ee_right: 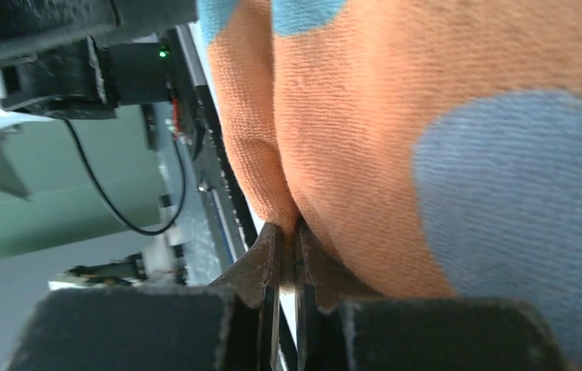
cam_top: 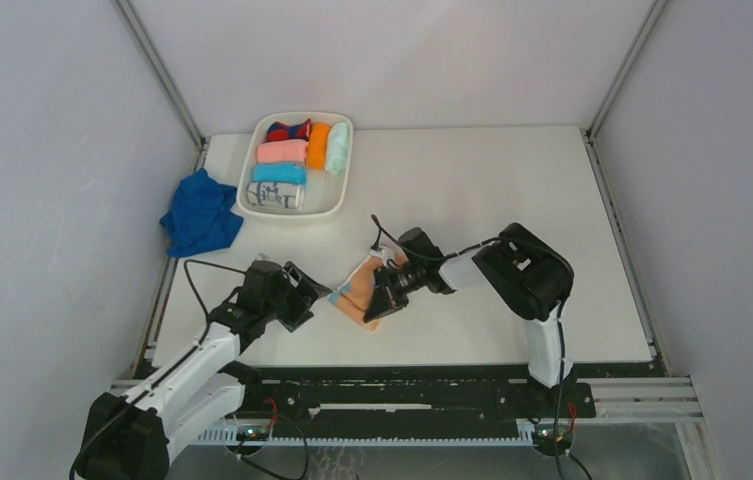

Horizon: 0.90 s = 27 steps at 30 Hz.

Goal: Roll the towels
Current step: Roll the towel at the center of the board.

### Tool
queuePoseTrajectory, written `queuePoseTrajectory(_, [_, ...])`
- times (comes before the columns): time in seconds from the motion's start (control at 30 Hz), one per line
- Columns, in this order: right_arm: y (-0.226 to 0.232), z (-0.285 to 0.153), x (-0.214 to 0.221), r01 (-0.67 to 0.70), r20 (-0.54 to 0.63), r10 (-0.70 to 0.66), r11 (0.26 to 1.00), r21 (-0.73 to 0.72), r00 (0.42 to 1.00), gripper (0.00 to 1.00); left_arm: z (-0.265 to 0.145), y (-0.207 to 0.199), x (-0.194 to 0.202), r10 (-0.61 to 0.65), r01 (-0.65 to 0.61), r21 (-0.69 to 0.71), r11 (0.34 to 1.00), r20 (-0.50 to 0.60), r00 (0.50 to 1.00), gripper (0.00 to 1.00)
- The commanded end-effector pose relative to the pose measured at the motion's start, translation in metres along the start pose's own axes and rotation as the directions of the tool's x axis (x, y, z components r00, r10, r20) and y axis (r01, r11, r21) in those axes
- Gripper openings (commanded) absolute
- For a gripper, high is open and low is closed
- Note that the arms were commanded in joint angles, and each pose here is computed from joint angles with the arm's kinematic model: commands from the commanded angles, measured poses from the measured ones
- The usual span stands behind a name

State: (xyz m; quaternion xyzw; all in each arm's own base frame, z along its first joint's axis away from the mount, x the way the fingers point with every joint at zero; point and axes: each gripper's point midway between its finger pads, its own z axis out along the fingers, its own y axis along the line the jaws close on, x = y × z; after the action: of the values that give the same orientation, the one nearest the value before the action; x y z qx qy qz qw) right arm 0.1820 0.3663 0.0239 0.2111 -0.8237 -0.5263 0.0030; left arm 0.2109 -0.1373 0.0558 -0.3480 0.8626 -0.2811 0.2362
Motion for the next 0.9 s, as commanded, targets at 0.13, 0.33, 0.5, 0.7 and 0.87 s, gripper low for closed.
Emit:
queuePoseTrajectory(0.13, [-0.018, -0.003, -0.003, -0.187, 0.016, 0.189, 0.979, -0.087, 0.982, 0.00, 0.011, -0.019, 0.022, -0.038, 0.045, 0.098, 0.994, -0.076, 0.996, 0.78])
queuePoseTrajectory(0.33, [-0.033, -0.006, -0.004, -0.250, 0.021, 0.252, 0.965, -0.076, 0.967, 0.00, 0.024, -0.030, 0.022, -0.029, 0.038, 0.101, 0.994, -0.093, 0.995, 0.74])
queuePoseTrajectory(0.5, [-0.042, -0.007, -0.003, -0.286, 0.024, 0.288, 0.956, -0.069, 0.957, 0.00, 0.032, -0.029, 0.022, -0.030, 0.038, 0.085, 0.996, -0.097, 0.995, 0.68])
queuePoseTrajectory(0.7, [-0.047, -0.006, -0.003, -0.313, 0.024, 0.315, 0.947, -0.072, 0.949, 0.00, 0.041, -0.022, 0.024, -0.034, 0.040, 0.068, 0.997, -0.097, 0.995, 0.64])
queuePoseTrajectory(0.87, [-0.046, -0.007, -0.004, -0.312, 0.030, 0.315, 0.947, -0.069, 0.949, 0.00, 0.053, -0.016, 0.029, -0.018, 0.022, 0.038, 0.999, -0.107, 0.994, 0.55])
